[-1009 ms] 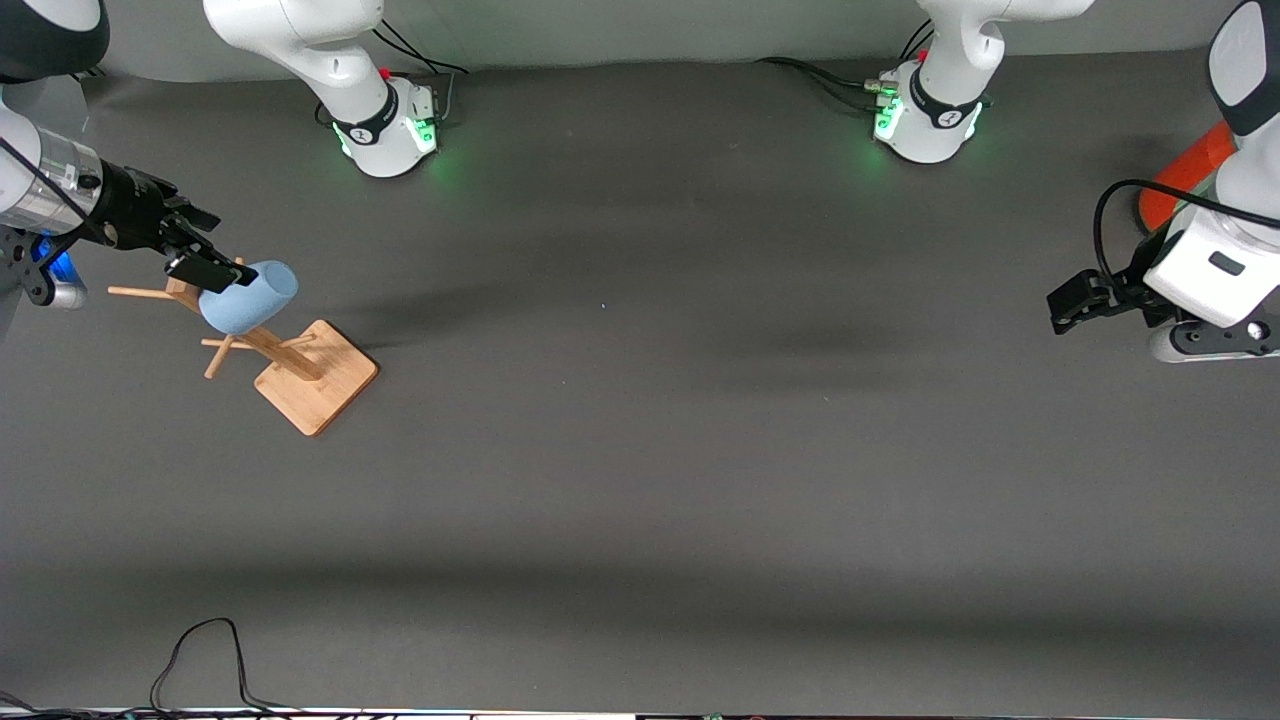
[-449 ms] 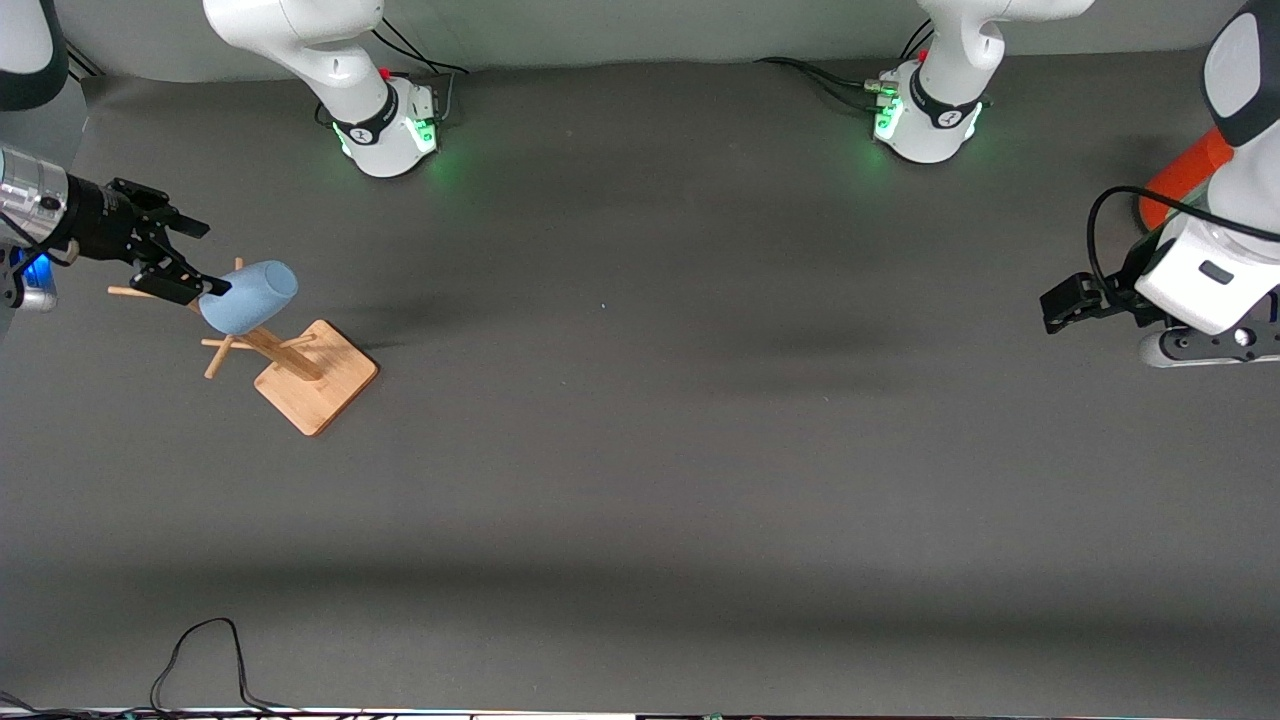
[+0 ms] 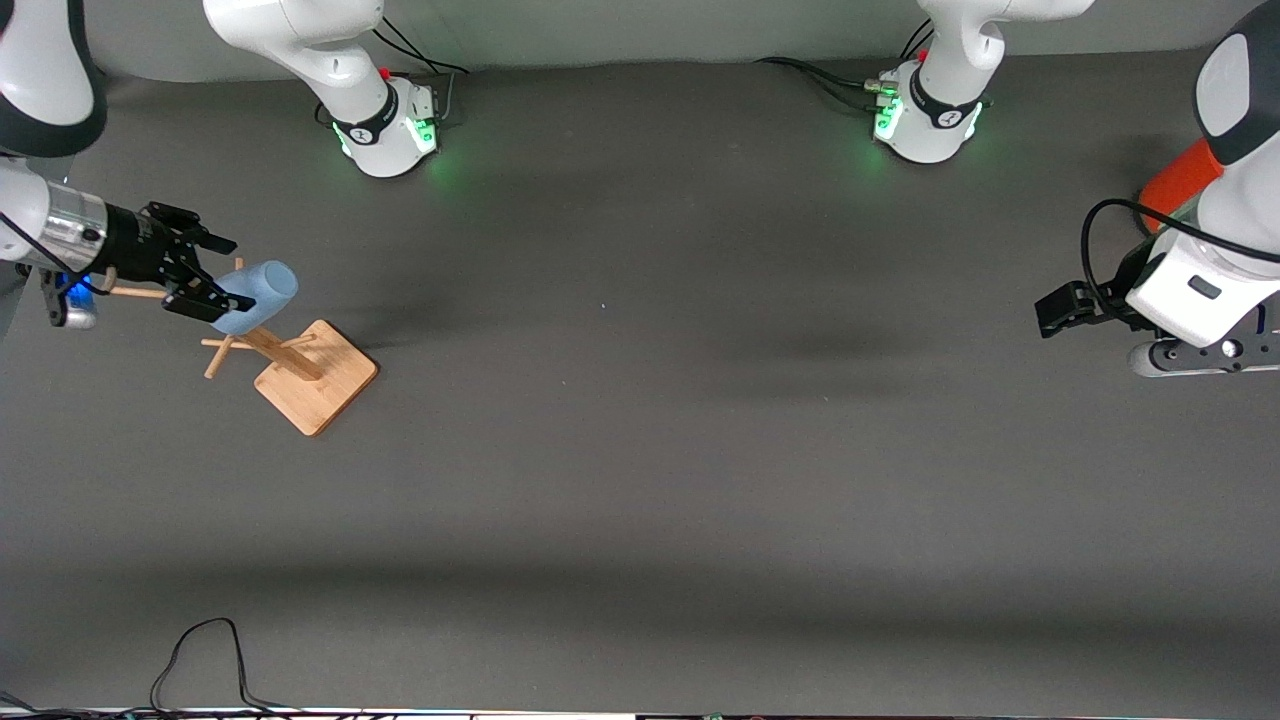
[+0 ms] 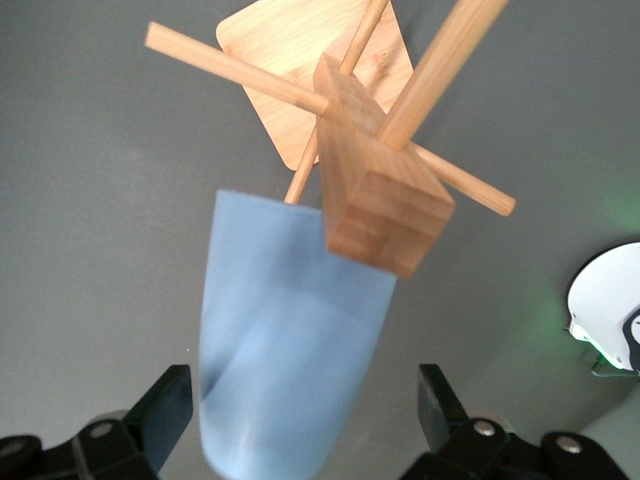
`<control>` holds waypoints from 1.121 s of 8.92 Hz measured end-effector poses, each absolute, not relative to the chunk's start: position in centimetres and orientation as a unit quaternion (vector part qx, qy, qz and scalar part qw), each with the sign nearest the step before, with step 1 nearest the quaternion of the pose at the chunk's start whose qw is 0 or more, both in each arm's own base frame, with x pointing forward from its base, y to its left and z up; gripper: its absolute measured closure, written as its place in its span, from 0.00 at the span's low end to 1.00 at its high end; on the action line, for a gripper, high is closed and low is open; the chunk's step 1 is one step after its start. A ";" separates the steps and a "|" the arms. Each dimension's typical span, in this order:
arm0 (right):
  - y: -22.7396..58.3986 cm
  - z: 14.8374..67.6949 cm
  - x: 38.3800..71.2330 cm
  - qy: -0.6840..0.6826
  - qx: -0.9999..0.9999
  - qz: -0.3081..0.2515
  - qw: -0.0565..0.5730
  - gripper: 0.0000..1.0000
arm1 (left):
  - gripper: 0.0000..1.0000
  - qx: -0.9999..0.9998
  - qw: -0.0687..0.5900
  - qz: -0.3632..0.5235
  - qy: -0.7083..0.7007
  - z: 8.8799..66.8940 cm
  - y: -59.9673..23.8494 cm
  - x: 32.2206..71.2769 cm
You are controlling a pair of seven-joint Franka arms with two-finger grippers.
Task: Rotate and upright cup with both arms
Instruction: 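Close the right gripper around the light blue cup's body, then lift the cup off the wooden peg with the right gripper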
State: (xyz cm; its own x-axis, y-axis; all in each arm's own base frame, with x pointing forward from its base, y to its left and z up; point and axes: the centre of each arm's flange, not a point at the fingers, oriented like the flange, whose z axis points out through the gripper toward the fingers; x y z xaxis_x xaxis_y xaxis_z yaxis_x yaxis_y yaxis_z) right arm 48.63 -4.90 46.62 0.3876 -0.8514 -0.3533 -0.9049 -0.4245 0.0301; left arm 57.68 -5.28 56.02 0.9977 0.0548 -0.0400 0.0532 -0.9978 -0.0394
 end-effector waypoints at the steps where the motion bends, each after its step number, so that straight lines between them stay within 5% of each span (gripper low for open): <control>1: -4.9 46.0 48.6 0.532 -0.828 0.157 0.084 0.00 | 0.00 -0.999 0.019 0.021 -0.027 56.0 -5.3 57.7; 5: -5.1 44.1 49.5 0.539 -0.825 0.148 0.081 0.00 | 0.00 -0.999 0.020 0.025 -0.027 55.5 -5.3 57.9; 10: -4.4 44.6 49.9 0.536 -0.827 0.146 0.088 0.19 | 0.00 -0.999 0.021 0.037 -0.031 56.0 -4.9 57.6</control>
State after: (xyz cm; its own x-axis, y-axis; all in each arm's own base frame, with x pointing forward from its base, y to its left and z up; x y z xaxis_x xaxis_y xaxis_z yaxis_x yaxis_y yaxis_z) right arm 49.91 -4.39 44.56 0.3833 -0.8601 -0.3365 -0.9119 -0.4104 0.0103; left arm 57.59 -4.87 55.97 0.9954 0.0634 -0.0716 0.0604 -0.9972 -0.0442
